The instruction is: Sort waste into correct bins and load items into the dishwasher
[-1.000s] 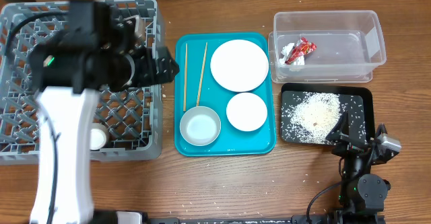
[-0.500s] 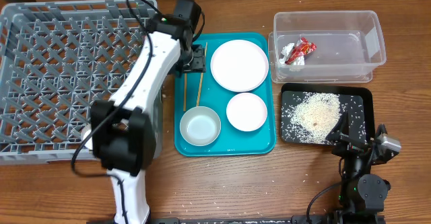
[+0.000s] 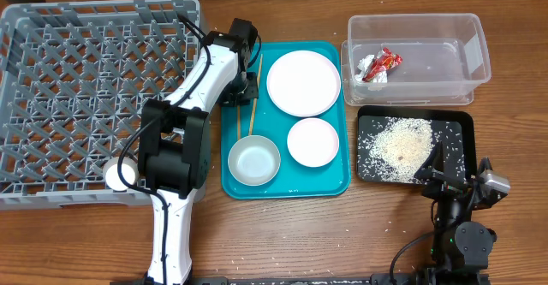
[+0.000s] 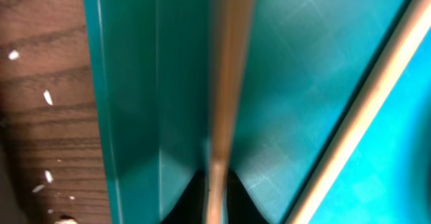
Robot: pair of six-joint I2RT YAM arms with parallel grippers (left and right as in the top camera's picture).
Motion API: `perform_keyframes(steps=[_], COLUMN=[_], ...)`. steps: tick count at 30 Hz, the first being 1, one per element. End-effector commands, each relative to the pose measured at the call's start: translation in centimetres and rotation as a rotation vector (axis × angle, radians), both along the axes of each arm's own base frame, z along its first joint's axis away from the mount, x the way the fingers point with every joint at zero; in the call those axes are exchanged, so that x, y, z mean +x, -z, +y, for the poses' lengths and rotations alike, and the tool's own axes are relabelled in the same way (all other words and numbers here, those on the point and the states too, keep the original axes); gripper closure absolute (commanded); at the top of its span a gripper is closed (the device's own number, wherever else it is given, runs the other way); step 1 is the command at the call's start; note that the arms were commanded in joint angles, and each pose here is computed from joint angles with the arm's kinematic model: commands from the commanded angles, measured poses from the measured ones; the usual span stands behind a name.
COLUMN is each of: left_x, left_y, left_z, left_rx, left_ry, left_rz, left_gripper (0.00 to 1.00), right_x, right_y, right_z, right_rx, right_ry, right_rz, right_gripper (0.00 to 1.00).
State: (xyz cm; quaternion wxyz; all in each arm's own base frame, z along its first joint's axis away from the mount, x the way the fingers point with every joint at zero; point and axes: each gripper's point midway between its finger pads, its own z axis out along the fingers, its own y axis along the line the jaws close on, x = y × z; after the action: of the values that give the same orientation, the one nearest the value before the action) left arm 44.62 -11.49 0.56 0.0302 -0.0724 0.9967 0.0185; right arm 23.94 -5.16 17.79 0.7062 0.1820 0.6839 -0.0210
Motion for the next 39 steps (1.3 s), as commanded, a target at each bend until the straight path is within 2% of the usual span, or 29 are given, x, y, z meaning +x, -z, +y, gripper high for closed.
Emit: perform_keyframes(steps=[1, 5, 11, 13, 16, 19, 24, 27, 33, 34, 35, 36, 39], left_x=[-0.7, -0.1, 0.9, 1.4, 1.2, 0.5, 0.0, -0.1, -0.1, -0.2, -0.2, -0.2, -0.4], left_y=[1.5, -2.2, -12.0, -15.5, -17.4, -17.8, -15.4, -13.9, -12.2, -12.2, -12.2, -12.1, -12.5], left_z=[0.7, 1.5, 4.7, 8.0, 10.4, 12.6, 14.8, 16.4, 16.6, 16.6, 16.5, 16.2, 15.0], left_rx=[0.015, -0.010, -0.025, 0.064, 0.121, 0.189, 0.267, 0.328, 0.319, 0.319, 0.315, 0.297, 0.220], left_ry=[-0.014, -0.041, -0.058, -0.078, -0.069, -0.041, 0.062, 0.049, 0.048, 0.049, 0.049, 0.051, 0.056], left_rz=[0.054, 0.026, -0.102, -0.198, -0.233, -0.209, -0.108, -0.061, -0.016, -0.014, -0.013, -0.014, -0.018], left_gripper=[0.96, 0.96, 0.96, 0.96, 0.96, 0.96, 0.96, 0.96, 0.95, 0.89, 0.71, 0.57, 0.56], right_x=[0.0, 0.0, 0.0, 0.0, 0.0, 0.0, 0.0, 0.0, 0.0, 0.0, 0.0, 0.0, 0.0], right_y=[0.1, 0.1, 0.1, 0.1, 0.1, 0.1, 0.1, 0.1, 0.1, 0.1, 0.1, 0.1, 0.1], right_z=[-0.1, -0.1, -0.1, -0.1, -0.1, -0.1, -0.1, -0.1, -0.1, -0.1, -0.1, -0.1, -0.1], right_rx=[-0.001, -0.001, -0.001, -0.001, -0.001, -0.001, -0.001, -0.001, -0.001, -0.001, -0.001, -0.001, -0.001], right_ry=[0.006, 0.006, 0.006, 0.006, 0.006, 0.006, 0.006, 0.006, 0.006, 0.006, 0.006, 0.006, 0.006], right_rz=[-0.007, -0.007, -0.007, -0.007, -0.007, -0.007, -0.007, -0.007, -0.007, -0.007, -0.007, -0.007, -0.007], right_gripper=[0.00, 0.00, 0.00, 0.00, 0.00, 0.00, 0.00, 0.00, 0.00, 0.00, 0.00, 0.00, 0.00])
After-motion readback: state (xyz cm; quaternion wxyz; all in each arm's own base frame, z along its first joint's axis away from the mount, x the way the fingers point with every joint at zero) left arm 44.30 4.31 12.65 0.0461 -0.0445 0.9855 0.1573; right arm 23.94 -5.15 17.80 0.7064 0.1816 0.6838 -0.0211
